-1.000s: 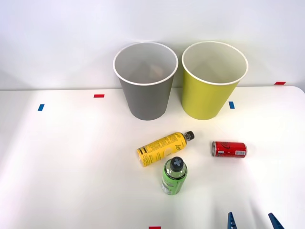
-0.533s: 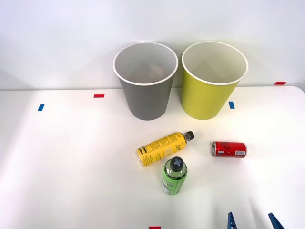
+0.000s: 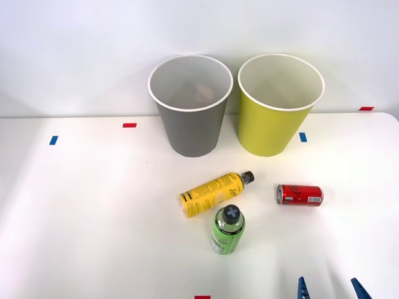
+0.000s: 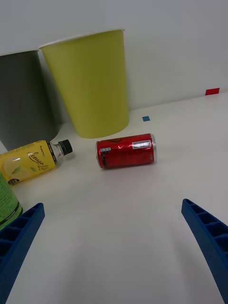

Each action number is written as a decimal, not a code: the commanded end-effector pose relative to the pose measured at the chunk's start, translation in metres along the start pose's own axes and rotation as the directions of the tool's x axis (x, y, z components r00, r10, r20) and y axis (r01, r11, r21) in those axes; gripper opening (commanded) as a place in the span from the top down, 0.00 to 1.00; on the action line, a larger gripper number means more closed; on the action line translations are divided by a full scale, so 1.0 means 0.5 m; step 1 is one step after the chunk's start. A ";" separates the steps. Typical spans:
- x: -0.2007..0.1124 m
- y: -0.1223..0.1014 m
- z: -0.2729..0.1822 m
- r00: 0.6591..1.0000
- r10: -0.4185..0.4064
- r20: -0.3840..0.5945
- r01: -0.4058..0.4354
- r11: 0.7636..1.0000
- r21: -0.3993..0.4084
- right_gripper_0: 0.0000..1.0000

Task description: Put cans in the gray bin, plastic bottles in the light green bin

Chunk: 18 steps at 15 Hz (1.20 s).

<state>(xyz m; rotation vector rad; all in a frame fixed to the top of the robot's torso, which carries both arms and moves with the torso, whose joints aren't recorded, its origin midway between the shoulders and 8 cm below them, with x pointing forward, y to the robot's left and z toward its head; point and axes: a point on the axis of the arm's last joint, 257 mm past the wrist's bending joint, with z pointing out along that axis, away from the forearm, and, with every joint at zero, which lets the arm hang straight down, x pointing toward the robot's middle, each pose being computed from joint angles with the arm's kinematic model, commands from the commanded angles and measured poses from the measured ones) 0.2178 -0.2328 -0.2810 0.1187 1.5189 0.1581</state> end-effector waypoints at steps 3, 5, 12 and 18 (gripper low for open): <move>0.000 0.000 0.000 1.000 0.000 0.000 0.000 1.000 0.000 0.00; 0.000 0.000 0.000 1.000 0.000 0.000 0.000 1.000 0.000 0.00; 0.000 0.000 0.000 1.000 0.000 0.000 0.000 1.000 0.000 0.00; 0.000 0.000 0.000 1.000 0.000 0.000 0.000 1.000 0.000 0.00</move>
